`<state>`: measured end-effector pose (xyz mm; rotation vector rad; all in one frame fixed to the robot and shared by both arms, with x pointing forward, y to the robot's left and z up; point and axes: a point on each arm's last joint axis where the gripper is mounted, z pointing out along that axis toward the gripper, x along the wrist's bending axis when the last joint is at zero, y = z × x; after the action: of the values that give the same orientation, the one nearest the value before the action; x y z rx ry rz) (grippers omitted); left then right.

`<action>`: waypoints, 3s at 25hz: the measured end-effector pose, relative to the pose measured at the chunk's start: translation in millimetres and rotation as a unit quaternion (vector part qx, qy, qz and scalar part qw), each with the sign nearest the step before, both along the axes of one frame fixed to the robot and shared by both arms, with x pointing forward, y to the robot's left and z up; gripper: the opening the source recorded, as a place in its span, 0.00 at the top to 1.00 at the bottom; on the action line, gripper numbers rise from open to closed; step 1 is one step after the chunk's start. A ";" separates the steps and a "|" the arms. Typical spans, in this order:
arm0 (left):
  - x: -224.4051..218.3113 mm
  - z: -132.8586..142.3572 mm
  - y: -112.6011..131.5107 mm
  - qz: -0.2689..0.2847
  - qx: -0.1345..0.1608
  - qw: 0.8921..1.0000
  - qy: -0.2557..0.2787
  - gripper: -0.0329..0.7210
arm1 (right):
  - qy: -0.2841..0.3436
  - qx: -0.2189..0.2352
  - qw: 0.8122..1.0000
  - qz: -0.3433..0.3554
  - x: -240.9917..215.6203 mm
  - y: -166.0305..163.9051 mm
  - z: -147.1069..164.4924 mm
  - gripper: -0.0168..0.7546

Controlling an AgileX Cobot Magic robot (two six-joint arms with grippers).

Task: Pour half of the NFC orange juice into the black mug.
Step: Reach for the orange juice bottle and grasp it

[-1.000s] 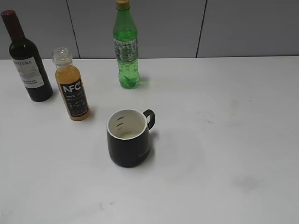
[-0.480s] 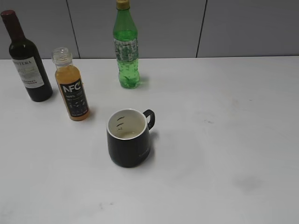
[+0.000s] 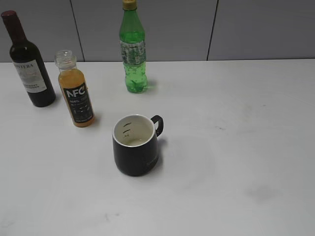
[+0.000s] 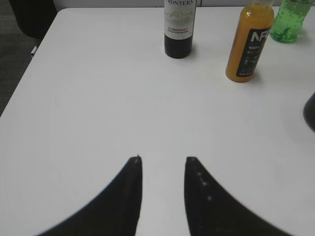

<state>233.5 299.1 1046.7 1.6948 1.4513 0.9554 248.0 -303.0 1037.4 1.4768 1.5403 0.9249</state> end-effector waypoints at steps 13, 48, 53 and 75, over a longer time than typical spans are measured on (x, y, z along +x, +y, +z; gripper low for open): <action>0.0 0.0 0.0 0.000 0.000 1.000 0.000 0.64 | 0.002 0.002 1.000 0.001 -0.1 0.4 -0.3 0.22; 0.0 0.0 0.2 0.001 0.001 1.000 0.000 0.63 | 0.002 0.003 1.000 0.001 -0.2 0.4 -0.4 0.22; 0.0 0.0 -1.1 -0.004 -0.005 1.000 0.000 0.23 | 0.002 0.003 1.000 0.001 -0.2 0.4 -0.4 0.22; 12.1 11.6 -3.1 -0.008 -0.019 0.999 -0.024 0.13 | 0.002 0.003 1.000 0.002 -0.2 0.5 -0.4 0.22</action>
<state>245.6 295.9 1058.3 1.6430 1.4125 0.9484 247.9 -302.5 1037.0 1.4821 1.5445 0.9296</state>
